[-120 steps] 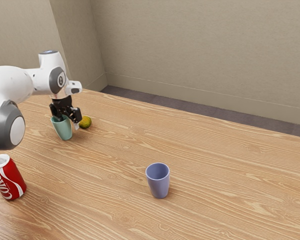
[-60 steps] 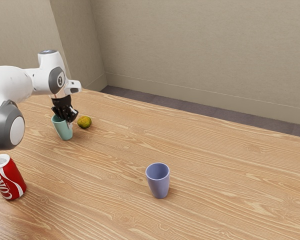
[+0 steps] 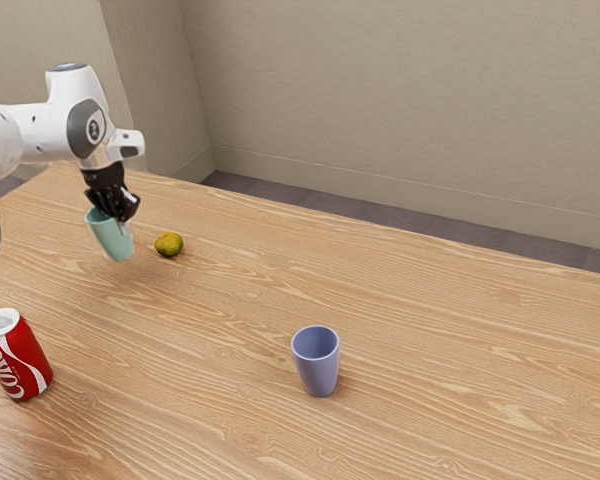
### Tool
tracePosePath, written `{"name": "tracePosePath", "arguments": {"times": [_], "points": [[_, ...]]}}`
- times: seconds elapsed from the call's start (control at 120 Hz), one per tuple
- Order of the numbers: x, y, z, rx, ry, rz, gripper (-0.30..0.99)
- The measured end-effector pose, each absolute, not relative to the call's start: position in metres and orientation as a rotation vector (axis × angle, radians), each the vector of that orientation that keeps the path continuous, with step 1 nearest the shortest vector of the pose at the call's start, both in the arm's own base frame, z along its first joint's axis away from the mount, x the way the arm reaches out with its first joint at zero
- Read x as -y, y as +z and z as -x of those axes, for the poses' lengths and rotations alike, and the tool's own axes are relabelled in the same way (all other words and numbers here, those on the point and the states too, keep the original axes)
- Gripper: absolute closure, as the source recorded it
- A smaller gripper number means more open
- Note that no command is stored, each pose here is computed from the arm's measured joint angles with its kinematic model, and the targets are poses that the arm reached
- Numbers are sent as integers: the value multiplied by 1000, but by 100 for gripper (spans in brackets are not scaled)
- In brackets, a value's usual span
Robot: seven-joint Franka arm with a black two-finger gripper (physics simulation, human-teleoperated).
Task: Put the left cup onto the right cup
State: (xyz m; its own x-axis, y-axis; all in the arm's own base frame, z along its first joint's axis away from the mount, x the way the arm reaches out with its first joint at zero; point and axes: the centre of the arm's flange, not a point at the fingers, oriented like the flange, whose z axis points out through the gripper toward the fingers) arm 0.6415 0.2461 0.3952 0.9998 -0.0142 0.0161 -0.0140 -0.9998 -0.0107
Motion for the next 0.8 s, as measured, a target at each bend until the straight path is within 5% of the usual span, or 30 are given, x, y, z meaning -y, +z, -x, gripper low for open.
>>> {"name": "tracePosePath", "arguments": {"times": [0.392, 0.8], "points": [[-66, 473, -622, -488, -10, 3080, 78], [65, 477, -572, -655, -60, 3023, 78]]}}
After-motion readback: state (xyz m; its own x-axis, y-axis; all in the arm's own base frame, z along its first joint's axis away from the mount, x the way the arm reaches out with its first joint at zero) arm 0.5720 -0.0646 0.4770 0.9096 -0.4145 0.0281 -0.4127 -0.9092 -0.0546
